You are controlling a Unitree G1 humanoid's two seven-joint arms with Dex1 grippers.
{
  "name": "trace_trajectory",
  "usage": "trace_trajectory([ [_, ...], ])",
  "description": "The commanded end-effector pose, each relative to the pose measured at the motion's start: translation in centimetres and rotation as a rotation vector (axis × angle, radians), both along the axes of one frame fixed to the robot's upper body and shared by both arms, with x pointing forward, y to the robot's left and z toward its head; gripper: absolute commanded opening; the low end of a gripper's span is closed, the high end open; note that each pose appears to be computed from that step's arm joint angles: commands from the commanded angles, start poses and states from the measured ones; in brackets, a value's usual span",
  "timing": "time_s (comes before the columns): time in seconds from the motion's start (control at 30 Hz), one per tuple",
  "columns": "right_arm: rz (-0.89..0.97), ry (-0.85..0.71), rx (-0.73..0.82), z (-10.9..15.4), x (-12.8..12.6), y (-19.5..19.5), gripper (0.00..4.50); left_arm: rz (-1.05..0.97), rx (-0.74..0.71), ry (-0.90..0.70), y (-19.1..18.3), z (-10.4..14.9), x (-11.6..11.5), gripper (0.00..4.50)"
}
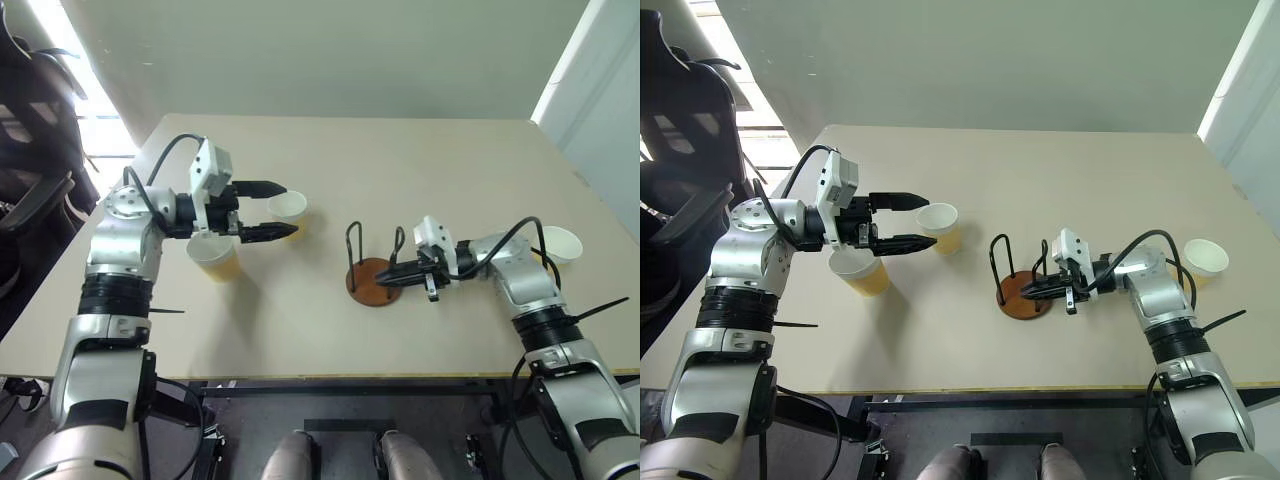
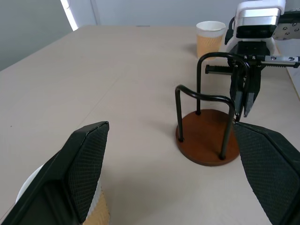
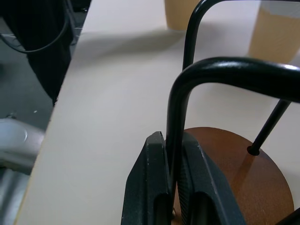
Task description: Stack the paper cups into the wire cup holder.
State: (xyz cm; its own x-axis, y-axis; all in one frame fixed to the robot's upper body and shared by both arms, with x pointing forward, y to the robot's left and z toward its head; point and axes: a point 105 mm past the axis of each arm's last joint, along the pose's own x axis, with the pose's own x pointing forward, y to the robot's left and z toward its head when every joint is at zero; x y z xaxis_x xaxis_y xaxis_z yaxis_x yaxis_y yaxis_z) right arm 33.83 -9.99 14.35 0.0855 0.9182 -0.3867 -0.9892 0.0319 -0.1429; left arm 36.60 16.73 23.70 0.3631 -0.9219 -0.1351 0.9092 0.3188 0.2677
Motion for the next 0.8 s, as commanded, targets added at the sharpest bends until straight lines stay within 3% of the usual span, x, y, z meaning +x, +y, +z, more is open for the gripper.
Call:
trace_trajectory([
  [0.03,0.055,-0.050,0.014,1.3,0.0,1.1,0.04,-0.016,-0.007,-0.041,-0.3,1.2,-0.3,4.50],
  [0.5,0.070,-0.108,-0.048,0.4,1.2,1.0,0.04,-0.071,0.036,-0.009,-0.5,0.8,-1.3,4.50],
  [0.8,0.072,-0.114,-0.049,0.3,1.3,1.1,0.04,-0.201,0.283,0.074,1.1,-1.6,-3.4,4.50],
])
